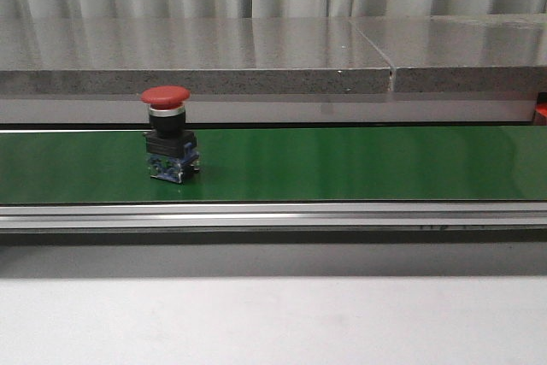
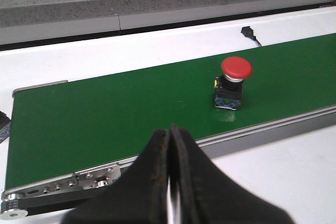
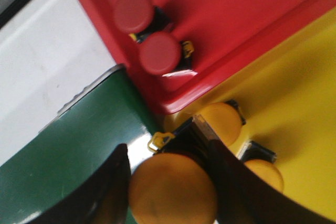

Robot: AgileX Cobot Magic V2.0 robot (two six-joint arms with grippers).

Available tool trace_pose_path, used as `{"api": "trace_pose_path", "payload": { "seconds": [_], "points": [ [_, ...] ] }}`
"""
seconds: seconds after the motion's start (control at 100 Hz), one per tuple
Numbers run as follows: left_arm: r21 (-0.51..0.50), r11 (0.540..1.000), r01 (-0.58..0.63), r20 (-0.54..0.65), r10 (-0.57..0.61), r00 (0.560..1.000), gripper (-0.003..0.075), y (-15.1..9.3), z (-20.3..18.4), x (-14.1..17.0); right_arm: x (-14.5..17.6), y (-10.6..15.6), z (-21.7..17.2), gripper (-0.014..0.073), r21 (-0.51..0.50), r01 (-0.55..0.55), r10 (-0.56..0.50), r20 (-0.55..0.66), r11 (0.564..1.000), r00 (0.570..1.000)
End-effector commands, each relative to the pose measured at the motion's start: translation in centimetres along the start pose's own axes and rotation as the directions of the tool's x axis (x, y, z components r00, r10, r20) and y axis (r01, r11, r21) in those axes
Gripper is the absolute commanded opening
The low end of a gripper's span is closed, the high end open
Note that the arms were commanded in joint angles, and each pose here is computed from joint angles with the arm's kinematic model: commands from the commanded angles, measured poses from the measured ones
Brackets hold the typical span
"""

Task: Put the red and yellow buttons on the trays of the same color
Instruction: 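Carry the yellow button to the yellow tray and open the right gripper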

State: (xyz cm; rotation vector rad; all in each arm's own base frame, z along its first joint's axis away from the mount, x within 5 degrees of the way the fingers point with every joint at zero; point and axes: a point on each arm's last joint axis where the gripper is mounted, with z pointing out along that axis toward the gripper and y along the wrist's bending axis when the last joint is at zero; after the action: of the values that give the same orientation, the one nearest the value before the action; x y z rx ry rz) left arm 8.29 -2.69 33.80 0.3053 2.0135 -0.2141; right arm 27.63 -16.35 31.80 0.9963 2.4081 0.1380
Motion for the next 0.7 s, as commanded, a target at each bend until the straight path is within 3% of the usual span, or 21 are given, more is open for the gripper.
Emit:
{"api": "trace_pose_path", "payload": {
  "seconds": [0.0, 0.69],
  "points": [
    [0.011, 1.000, 0.012, 0.085, -0.013, 0.996, -0.0021, -0.1, -0.3, -1.3, -0.9, -0.7, -2.3, 0.0224, -0.016, -0.064, 0.065, 0.120, 0.998, 0.991],
    [0.010, 1.000, 0.012, 0.086, -0.013, 0.996, -0.0021, -0.1, -0.3, -1.3, -1.7, -5.0, 1.2, 0.0224, 0.053, -0.220, 0.208, 0.170, 0.974, 0.963]
  ]
}}
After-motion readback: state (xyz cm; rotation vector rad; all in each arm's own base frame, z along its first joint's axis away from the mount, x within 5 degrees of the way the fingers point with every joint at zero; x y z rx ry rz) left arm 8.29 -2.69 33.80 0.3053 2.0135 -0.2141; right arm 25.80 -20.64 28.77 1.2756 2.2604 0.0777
